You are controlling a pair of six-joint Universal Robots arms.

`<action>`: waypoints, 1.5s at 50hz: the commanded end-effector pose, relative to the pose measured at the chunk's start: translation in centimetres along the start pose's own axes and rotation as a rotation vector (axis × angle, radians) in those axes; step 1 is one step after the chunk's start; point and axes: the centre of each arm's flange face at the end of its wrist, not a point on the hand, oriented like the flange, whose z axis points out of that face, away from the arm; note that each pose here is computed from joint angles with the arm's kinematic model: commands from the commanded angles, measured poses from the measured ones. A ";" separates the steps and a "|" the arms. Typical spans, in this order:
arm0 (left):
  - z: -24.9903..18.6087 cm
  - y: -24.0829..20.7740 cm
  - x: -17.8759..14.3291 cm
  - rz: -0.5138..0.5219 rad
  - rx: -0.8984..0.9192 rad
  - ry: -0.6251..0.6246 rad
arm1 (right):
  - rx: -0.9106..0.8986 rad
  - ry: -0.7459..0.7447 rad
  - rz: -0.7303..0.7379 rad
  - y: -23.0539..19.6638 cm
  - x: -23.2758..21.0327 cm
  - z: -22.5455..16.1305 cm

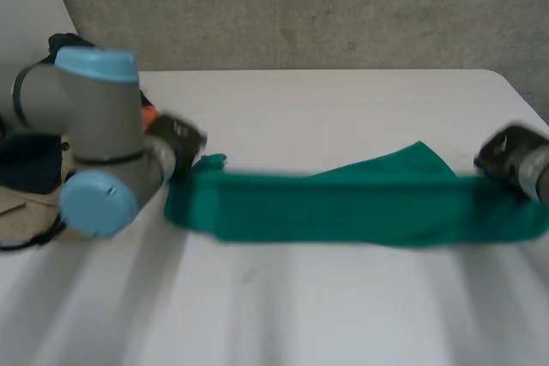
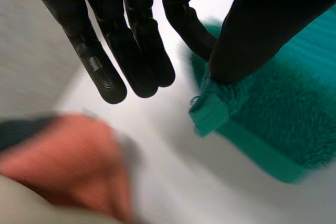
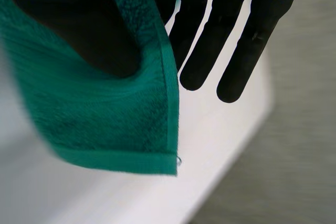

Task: Fold the laundry.

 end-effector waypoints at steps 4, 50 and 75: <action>1.4 -13.6 -10.2 -0.086 0.682 -0.551 | 0.460 0.761 0.119 -7.8 12.1 1.4; -0.9 3.7 0.9 -0.198 0.276 -0.127 | 0.058 0.047 0.629 5.2 -2.1 6.4; -11.3 5.1 1.5 -0.160 0.076 0.011 | -0.112 -0.135 0.354 8.3 -1.9 -1.2</action>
